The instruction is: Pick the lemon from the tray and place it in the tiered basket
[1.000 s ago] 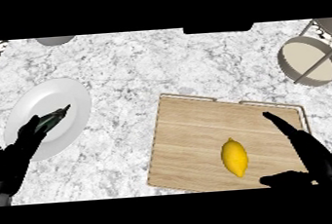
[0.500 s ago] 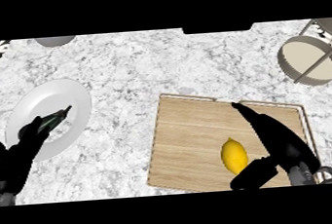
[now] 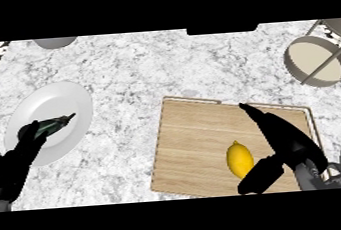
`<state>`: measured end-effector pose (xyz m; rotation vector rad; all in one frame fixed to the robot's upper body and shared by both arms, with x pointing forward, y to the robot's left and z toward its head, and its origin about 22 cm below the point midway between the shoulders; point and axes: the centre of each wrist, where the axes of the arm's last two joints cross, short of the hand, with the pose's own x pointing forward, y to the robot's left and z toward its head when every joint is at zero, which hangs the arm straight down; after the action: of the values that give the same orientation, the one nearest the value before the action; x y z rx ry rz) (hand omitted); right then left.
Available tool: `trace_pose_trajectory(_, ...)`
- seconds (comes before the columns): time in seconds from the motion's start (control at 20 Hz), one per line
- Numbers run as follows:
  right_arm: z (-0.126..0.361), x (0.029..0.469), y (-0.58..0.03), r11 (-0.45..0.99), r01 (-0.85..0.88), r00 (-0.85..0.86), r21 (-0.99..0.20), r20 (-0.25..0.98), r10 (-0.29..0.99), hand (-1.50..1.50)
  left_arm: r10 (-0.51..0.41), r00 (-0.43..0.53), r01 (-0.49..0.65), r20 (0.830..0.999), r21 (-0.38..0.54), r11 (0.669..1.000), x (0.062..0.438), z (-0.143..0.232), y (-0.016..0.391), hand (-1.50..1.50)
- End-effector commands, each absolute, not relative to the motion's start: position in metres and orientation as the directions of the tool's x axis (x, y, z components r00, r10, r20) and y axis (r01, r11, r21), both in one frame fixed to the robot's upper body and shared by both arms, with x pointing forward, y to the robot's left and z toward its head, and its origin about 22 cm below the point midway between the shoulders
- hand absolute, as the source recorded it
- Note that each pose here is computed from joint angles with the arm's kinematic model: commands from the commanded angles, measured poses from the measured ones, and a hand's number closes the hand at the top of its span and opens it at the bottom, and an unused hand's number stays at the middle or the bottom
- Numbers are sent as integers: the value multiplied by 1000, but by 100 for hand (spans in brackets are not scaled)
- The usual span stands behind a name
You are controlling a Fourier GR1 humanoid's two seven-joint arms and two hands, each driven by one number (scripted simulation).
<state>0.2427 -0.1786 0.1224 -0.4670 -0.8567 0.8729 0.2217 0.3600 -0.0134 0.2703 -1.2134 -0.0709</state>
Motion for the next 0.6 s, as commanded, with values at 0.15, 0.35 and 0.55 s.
trace_pose_trajectory(0.15, 120, 231, -188, 568, -519, 469, -639, 343, 814, -150, -187, 367, -104, 911, 240, 965, 216, -26, 350, 0)
trace_pose_trajectory(0.35, 130, 238, -200, 570, -536, 467, -623, 344, 814, -150, -193, 373, -101, 907, 247, 964, 207, -19, 358, 0)
trace_pose_trajectory(0.55, 116, 246, -199, 573, -539, 448, -617, 366, 816, -150, -188, 368, -105, 911, 242, 965, 221, -23, 356, 0)
